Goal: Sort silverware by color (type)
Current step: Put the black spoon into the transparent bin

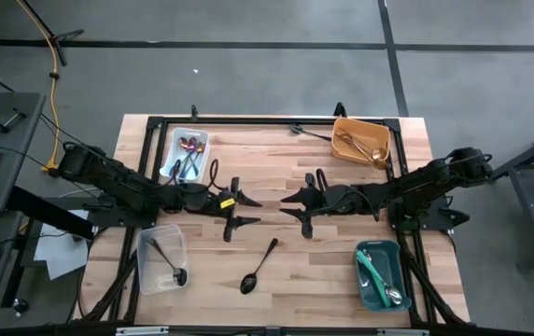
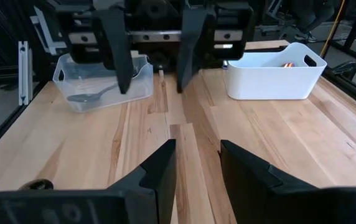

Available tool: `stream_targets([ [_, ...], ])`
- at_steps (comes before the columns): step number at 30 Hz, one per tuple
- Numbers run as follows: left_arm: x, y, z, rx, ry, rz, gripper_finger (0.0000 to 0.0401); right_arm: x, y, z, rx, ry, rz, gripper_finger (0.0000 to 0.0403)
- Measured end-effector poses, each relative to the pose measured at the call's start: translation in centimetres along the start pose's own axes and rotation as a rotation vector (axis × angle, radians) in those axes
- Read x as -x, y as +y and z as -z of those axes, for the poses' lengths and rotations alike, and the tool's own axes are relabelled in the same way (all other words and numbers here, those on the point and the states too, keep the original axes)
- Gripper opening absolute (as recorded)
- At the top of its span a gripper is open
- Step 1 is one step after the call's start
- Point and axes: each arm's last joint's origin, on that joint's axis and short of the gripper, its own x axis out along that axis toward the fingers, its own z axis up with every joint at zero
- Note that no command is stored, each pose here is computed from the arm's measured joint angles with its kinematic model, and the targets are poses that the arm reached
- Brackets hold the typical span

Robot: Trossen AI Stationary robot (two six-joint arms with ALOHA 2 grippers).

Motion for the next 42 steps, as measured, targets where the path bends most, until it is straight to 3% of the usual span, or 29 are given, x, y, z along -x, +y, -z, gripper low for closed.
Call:
stream_targets([
  [20,0.0,0.0,-0.1,-0.001,-0.01,-0.006,0.0184,0.0,0.0,-0.1,0.015,-0.014,-0.002,0.0119],
  [25,0.0,0.0,-0.1,-0.001,-0.009,-0.007,0.0184,0.0,0.3,-0.1,0.01,-0.011,-0.085,0.0119],
  [29,0.0,0.0,0.1,-0.001,0.017,-0.007,0.0184,-0.2,1.9,0.2,0.022,-0.031,-0.212,0.0119],
  [33,0.0,0.1,0.5,-0.004,0.061,-0.008,0.0184,-1.3,4.5,0.9,0.065,-0.002,-0.261,0.0119],
  [38,0.0,0.1,0.6,0.027,0.071,-0.009,0.0184,-3.9,7.9,1.2,0.129,0.122,-0.286,0.0119],
  [42,0.0,0.1,0.7,0.029,0.074,-0.009,0.0184,-6.2,9.8,1.2,0.225,0.303,-0.291,0.0119],
])
